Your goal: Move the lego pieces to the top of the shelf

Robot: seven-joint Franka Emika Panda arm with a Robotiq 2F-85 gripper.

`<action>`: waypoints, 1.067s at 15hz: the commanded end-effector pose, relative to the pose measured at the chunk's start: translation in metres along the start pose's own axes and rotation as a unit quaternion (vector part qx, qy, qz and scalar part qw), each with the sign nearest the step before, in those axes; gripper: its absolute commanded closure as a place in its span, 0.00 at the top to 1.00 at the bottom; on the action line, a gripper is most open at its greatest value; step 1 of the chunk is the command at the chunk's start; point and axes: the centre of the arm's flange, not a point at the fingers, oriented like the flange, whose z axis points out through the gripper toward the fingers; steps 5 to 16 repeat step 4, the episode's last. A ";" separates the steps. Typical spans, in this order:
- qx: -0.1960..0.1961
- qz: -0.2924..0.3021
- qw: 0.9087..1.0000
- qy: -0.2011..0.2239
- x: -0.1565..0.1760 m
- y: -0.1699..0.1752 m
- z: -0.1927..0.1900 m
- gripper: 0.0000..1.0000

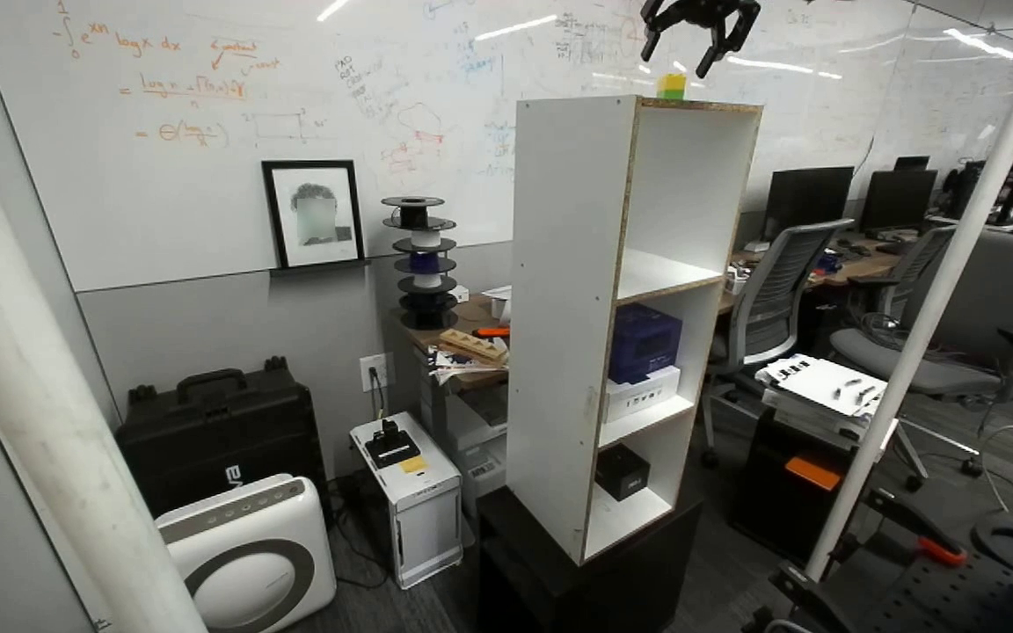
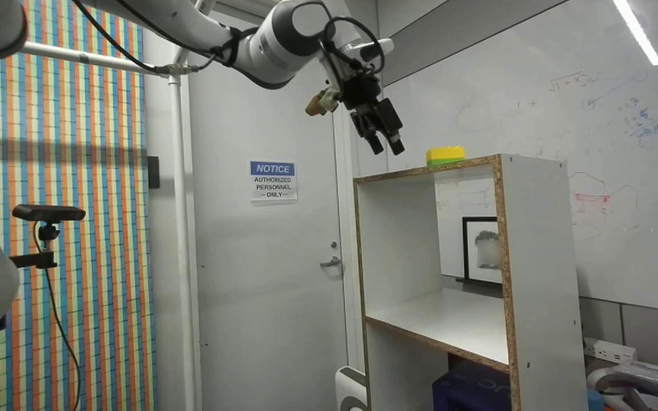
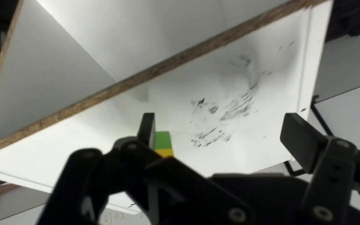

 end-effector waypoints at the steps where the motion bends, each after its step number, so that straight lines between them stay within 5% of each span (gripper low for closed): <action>1: 0.038 -0.028 0.997 -0.065 -0.063 0.010 -0.046 1.00; 4: 0.034 -0.040 0.990 -0.133 -0.112 0.028 -0.050 0.99; 16: 0.034 -0.040 0.990 -0.133 -0.112 0.028 -0.050 0.99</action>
